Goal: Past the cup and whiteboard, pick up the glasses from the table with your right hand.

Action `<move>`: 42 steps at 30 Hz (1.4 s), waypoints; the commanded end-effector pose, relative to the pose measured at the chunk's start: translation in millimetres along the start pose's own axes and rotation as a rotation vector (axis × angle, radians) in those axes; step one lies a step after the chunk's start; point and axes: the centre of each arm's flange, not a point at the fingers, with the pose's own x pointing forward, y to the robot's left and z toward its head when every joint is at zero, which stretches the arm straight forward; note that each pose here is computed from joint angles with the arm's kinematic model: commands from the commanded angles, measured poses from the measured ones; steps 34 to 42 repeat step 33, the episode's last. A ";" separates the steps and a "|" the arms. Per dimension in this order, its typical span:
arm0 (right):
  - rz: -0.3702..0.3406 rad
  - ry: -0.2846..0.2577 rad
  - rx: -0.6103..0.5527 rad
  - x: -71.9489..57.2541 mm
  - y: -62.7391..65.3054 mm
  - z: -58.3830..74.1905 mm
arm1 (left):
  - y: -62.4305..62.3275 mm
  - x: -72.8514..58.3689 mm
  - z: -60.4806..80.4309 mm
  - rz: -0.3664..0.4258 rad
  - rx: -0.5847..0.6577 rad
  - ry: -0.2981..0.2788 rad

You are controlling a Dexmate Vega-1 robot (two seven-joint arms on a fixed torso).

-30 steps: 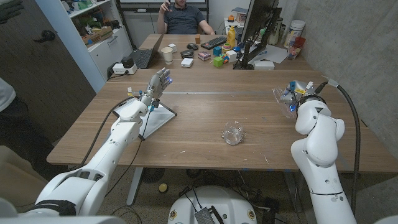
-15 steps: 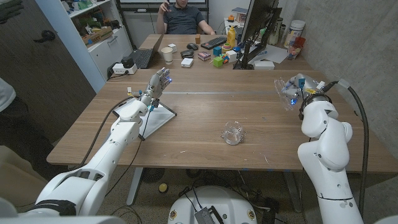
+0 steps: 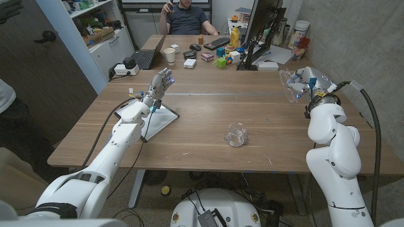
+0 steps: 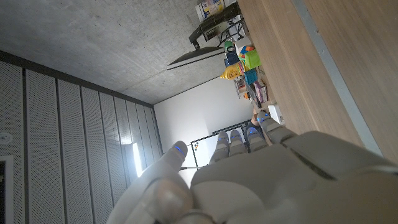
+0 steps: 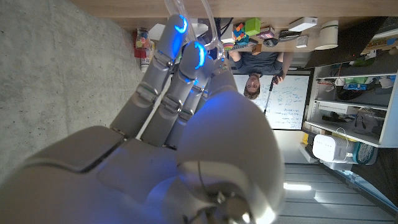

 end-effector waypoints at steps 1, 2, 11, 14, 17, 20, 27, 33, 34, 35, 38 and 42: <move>-0.105 -0.069 0.005 -9.1 -11.4 9.4 | 1.6 -2.8 0.9 0.007 -0.001 -0.006; -0.118 -0.076 0.009 -10.1 -11.9 9.7 | 1.6 -3.0 1.1 0.007 0.000 -0.006; -0.194 -0.117 0.036 -16.2 -15.1 9.8 | 1.3 -3.8 3.7 0.007 0.001 -0.015; -0.223 -0.128 0.048 -19.1 -15.6 8.1 | 1.1 -4.3 4.1 0.006 0.001 -0.016; -0.233 -0.129 0.069 -20.9 -13.9 4.9 | 0.7 -5.1 3.9 0.002 0.001 -0.012; -0.239 -0.133 0.077 -21.0 -12.5 2.7 | 0.2 -5.4 4.3 0.001 0.002 -0.014; -0.279 -0.147 0.112 -23.1 -8.5 -0.1 | -1.6 -9.4 2.2 0.001 -0.001 -0.006; -0.271 -0.151 0.120 -21.3 -6.4 -1.0 | 0.2 -15.0 1.0 0.015 0.000 0.001; -0.271 -0.151 0.120 -21.3 -6.4 -1.0 | 0.2 -15.0 1.0 0.015 0.000 0.001; -0.271 -0.151 0.120 -21.3 -6.4 -1.0 | 0.2 -15.0 1.0 0.015 0.000 0.001; -0.271 -0.151 0.120 -21.3 -6.4 -1.0 | 0.2 -15.0 1.0 0.015 0.000 0.001; -0.271 -0.151 0.120 -21.3 -6.4 -1.0 | 0.2 -15.0 1.0 0.015 0.000 0.001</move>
